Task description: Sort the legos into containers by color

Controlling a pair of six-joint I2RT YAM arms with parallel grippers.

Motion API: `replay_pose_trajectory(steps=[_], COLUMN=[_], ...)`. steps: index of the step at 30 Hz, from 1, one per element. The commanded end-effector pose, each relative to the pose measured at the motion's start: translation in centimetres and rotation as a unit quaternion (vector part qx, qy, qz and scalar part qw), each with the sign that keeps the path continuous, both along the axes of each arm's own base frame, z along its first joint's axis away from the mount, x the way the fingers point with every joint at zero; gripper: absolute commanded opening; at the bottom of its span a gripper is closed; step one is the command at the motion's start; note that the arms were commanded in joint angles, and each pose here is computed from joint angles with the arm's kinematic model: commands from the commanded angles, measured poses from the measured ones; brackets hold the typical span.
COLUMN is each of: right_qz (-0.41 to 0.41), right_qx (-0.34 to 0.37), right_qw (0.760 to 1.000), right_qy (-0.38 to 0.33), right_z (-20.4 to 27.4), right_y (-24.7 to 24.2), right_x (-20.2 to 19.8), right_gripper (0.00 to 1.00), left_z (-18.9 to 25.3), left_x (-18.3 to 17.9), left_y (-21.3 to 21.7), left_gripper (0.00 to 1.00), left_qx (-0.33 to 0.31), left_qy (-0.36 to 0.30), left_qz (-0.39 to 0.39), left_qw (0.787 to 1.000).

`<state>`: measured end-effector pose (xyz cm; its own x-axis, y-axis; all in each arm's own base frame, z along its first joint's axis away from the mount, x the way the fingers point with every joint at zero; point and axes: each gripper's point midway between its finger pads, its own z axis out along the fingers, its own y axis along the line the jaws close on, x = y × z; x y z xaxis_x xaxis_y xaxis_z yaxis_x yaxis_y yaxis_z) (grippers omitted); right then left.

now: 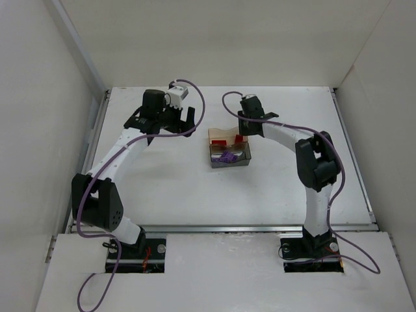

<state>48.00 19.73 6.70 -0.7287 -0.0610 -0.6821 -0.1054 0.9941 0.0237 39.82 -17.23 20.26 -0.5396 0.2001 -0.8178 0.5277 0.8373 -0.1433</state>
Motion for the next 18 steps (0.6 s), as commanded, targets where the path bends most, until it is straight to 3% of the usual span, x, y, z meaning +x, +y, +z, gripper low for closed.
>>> replay_pose_trajectory(steps=[1,4,11,18], right_qz=[0.026,0.012,-0.093,-0.113], right_qx=[0.024,0.046,0.124,0.123], right_qw=[0.999,0.998,0.983,0.985], right_qy=[-0.025,-0.036,-0.097,-0.033], right_z=[2.2,4.4,11.9,7.6], right_y=[1.1,0.8,-5.1,-4.3], right_x=[0.6,0.4,-0.9,-2.8], right_gripper=[0.41,0.47,0.44,0.47], left_z=[2.6,2.6,3.0,2.7], left_x=[-0.3,-0.3,-0.3,-0.5], left_y=[0.4,0.4,0.6,0.4], left_gripper=[1.0,1.0,1.0,1.0], left_qx=[-0.009,-0.009,-0.007,-0.014], left_qy=[-0.041,-0.041,-0.047,-0.043], left_qz=[0.002,0.002,0.006,0.004], left_qw=[0.999,0.999,0.999,0.999])
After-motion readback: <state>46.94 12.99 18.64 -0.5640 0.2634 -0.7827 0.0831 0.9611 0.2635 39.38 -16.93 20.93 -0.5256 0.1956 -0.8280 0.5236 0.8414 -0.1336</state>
